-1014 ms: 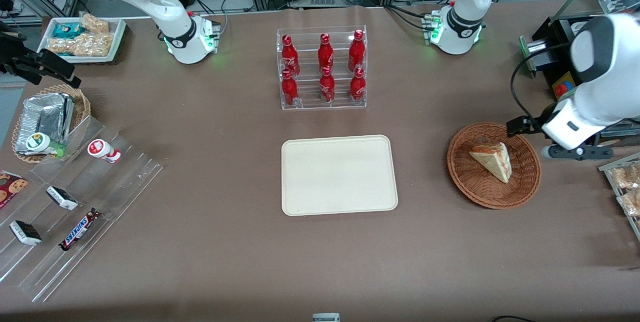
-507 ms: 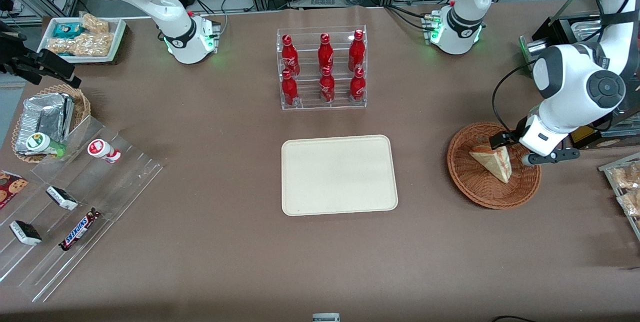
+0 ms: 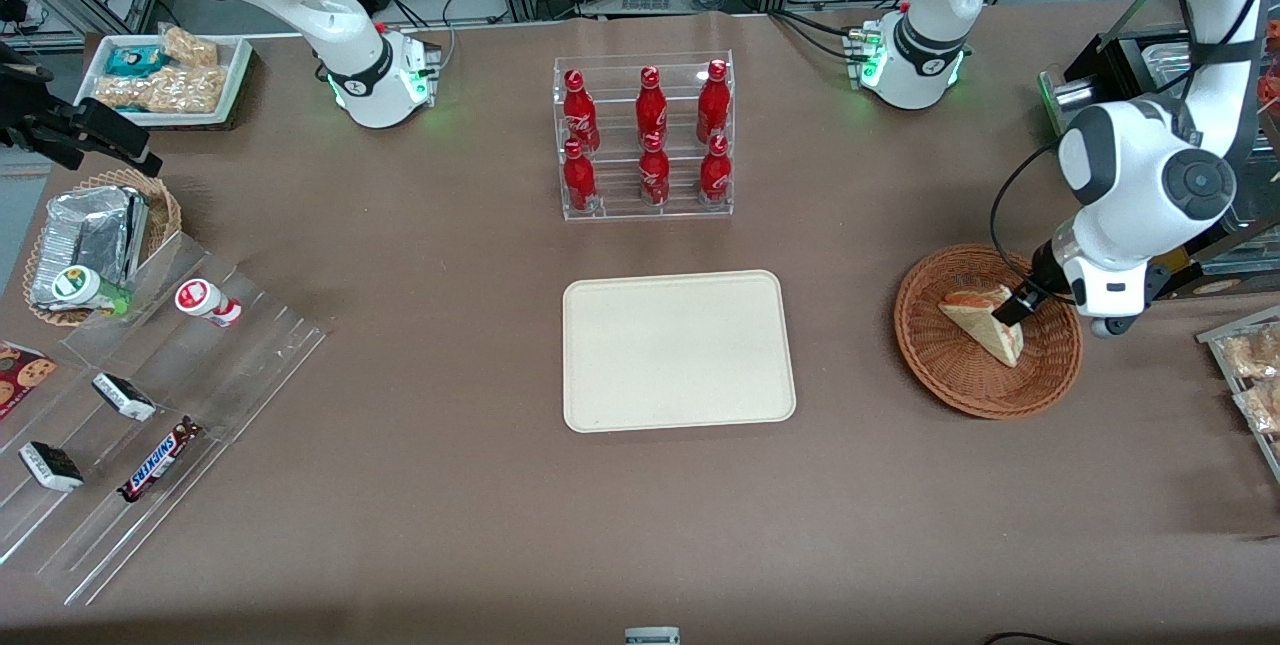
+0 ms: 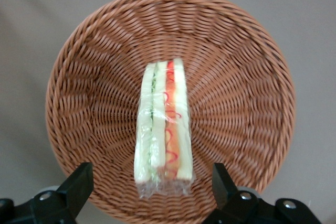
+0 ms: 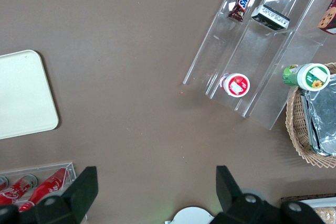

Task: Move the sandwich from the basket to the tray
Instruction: 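Close the left gripper on the sandwich's wrapped edge, then lift the sandwich and carry it over the cream tray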

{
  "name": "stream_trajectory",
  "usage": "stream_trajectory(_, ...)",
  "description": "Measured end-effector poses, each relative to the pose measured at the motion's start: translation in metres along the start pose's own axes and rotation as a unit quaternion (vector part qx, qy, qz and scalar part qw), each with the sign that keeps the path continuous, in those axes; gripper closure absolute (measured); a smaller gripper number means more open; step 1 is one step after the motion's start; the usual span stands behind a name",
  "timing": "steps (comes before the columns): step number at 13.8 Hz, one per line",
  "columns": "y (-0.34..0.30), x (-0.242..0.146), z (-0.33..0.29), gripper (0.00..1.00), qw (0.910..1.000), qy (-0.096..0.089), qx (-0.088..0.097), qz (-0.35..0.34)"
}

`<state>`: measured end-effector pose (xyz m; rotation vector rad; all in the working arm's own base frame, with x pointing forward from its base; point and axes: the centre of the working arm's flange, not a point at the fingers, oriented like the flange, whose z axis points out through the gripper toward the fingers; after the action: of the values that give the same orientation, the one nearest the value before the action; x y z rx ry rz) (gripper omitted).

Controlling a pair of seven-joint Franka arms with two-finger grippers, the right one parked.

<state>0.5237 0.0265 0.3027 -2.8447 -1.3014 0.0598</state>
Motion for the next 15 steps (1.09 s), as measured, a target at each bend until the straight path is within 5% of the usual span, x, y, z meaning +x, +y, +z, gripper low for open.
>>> stream_trajectory(5, -0.004, 0.007, 0.046, 0.05, 0.9953, -0.035, -0.003, -0.090)
stream_trajectory(10, 0.009, 0.010, 0.037, 0.56, 0.9947, -0.040, -0.002, -0.095)
stream_trajectory(15, 0.087, -0.025, -0.034, 0.73, 0.9979, -0.059, 0.013, -0.021)
